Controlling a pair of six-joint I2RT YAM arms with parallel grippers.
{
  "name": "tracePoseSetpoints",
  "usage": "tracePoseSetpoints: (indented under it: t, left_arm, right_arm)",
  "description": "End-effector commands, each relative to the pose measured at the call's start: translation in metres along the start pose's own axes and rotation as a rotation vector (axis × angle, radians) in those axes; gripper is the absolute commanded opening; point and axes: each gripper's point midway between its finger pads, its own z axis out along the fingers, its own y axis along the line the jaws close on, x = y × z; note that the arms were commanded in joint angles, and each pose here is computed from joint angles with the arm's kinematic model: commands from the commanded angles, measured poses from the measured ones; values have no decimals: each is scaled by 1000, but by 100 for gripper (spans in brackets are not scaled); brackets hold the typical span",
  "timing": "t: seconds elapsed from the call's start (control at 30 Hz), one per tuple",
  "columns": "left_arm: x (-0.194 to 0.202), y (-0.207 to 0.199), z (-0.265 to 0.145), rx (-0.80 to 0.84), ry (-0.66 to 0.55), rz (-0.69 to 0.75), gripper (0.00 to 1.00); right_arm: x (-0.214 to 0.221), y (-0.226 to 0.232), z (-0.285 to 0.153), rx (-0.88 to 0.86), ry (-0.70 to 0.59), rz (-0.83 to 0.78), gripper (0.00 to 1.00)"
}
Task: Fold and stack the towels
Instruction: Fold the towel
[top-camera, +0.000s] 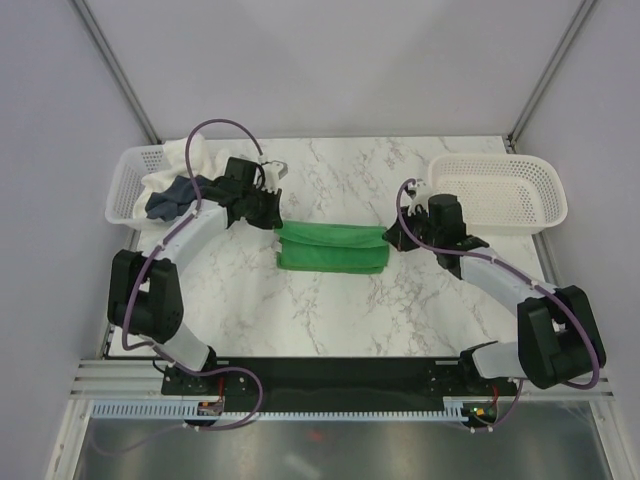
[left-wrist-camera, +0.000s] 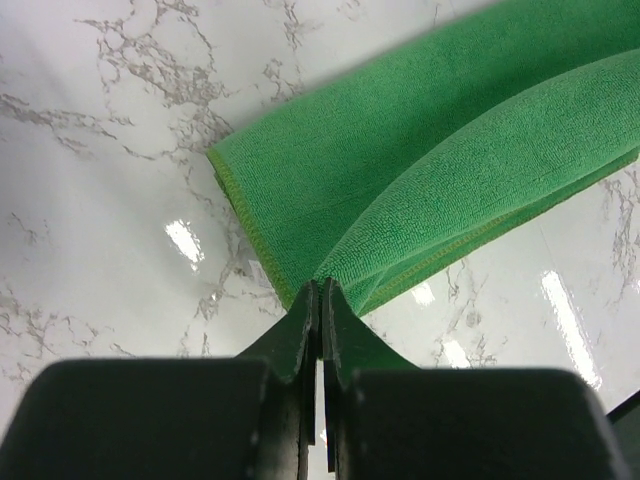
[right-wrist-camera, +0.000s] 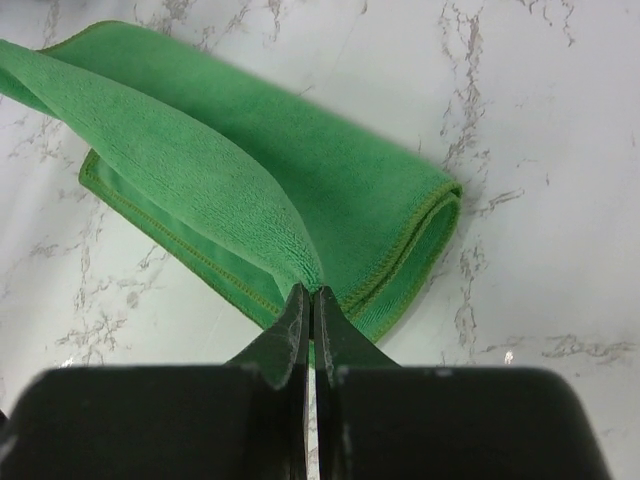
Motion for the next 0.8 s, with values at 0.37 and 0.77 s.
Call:
tracePoseSetpoints:
  t: [0.37, 0.77]
  left_arm:
    - [25, -17, -7, 14, -7, -10, 2]
    - [2, -17, -12, -38, -55, -53, 2]
  right_arm:
    - [30, 11, -3, 17, 16, 38, 0]
    - [-28, 3, -9, 122, -115, -20, 0]
